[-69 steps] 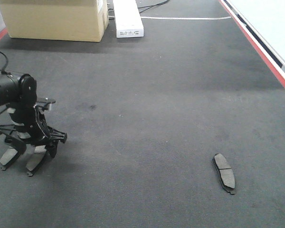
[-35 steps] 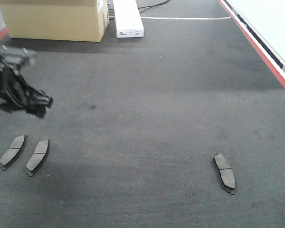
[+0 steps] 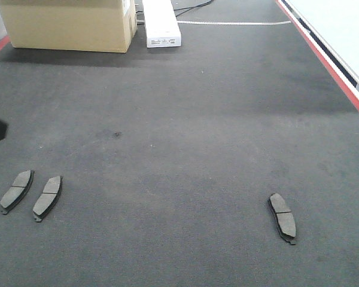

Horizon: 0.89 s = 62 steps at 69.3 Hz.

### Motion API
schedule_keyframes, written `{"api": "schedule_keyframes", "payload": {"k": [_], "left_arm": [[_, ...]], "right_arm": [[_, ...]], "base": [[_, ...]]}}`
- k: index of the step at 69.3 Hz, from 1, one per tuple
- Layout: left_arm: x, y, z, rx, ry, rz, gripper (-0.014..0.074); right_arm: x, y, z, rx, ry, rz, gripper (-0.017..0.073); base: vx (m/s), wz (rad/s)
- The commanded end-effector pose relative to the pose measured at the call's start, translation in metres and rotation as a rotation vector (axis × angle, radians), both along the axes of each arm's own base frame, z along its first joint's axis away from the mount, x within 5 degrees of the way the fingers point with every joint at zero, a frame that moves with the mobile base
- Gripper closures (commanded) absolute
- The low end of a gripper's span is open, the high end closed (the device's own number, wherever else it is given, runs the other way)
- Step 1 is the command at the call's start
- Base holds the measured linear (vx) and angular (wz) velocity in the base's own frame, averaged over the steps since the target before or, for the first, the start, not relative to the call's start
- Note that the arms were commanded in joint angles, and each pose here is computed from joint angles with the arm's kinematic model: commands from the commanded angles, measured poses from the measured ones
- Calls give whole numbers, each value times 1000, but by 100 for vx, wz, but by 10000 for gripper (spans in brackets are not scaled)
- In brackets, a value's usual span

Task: Move and align brake pads A on conveyor
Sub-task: 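Open the left gripper and lift it away from the pad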

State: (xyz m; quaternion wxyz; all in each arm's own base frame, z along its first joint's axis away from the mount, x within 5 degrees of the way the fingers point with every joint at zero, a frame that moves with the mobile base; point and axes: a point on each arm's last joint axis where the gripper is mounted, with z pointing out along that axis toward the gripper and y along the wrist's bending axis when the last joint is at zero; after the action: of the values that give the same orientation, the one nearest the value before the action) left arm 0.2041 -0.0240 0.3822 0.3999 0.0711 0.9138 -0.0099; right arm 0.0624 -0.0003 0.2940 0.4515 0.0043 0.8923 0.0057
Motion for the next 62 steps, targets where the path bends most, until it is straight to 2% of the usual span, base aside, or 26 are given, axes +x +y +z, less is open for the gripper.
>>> {"api": "schedule_keyframes", "payload": {"k": [1, 19, 30, 47, 62], "left_arm": [[-33, 3, 13, -39, -171, 2, 77], [-113, 14, -15, -44, -294, 1, 77], [-145, 18, -33, -52, -347, 1, 77], [-176, 22, -49, -54, -370, 3, 77], [-179, 22, -49, -54, -387, 0, 77]], "right_arm": [[5, 0, 15, -8, -104, -1, 564], [5, 0, 15, -8, -104, -1, 564], [5, 0, 15, -8, -104, -1, 564], [5, 0, 15, -8, -104, -1, 564], [5, 0, 15, -8, -104, -1, 564]], "base": [[0, 0], [0, 0], [0, 0], [0, 0], [0, 0]]}}
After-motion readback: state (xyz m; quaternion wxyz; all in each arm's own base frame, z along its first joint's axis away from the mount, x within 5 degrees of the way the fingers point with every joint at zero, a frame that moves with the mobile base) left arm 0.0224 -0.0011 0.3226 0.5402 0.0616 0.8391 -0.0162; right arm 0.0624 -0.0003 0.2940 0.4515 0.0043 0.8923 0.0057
